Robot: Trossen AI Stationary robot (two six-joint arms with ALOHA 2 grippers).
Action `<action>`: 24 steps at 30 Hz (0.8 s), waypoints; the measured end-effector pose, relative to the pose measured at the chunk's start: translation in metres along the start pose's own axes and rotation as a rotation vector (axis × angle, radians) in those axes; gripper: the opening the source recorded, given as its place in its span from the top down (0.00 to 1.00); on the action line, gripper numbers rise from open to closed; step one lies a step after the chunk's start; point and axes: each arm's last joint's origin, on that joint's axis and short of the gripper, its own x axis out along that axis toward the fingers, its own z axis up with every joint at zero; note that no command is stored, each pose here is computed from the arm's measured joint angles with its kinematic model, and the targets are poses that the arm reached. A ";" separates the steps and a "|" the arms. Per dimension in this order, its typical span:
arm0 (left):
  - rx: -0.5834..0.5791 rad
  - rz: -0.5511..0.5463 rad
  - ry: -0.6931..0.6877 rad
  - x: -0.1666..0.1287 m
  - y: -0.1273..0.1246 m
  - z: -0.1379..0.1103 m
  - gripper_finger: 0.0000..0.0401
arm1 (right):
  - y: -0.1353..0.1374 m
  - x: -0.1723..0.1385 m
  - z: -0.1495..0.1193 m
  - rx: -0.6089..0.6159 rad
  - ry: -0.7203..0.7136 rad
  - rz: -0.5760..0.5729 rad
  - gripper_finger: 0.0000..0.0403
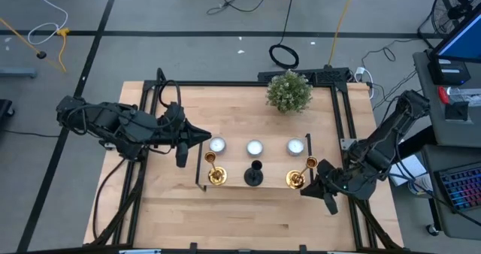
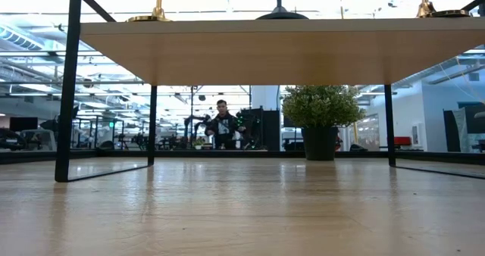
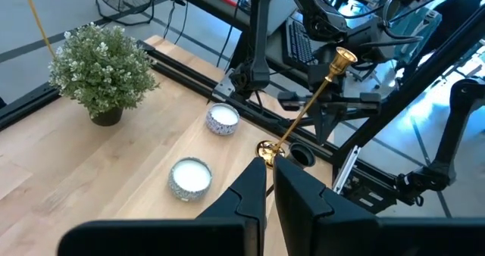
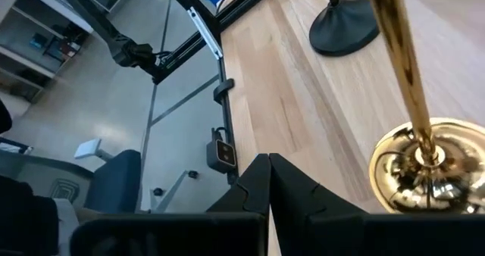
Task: Pick & Place candle stick holders
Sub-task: Adjust the black candleholder on the shelf
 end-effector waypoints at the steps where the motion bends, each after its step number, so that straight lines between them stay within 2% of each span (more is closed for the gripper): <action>1: 0.000 0.000 0.000 0.000 0.000 0.000 0.92 | 0.000 0.000 0.000 -0.002 -0.007 -0.005 1.00; 17: -0.001 0.004 -0.005 0.000 0.000 0.000 0.92 | 0.003 0.000 0.003 -0.003 -0.059 0.015 1.00; 24: 0.001 -0.061 -0.063 0.004 0.006 0.017 0.92 | 0.016 -0.002 0.009 -0.011 -0.124 0.132 1.00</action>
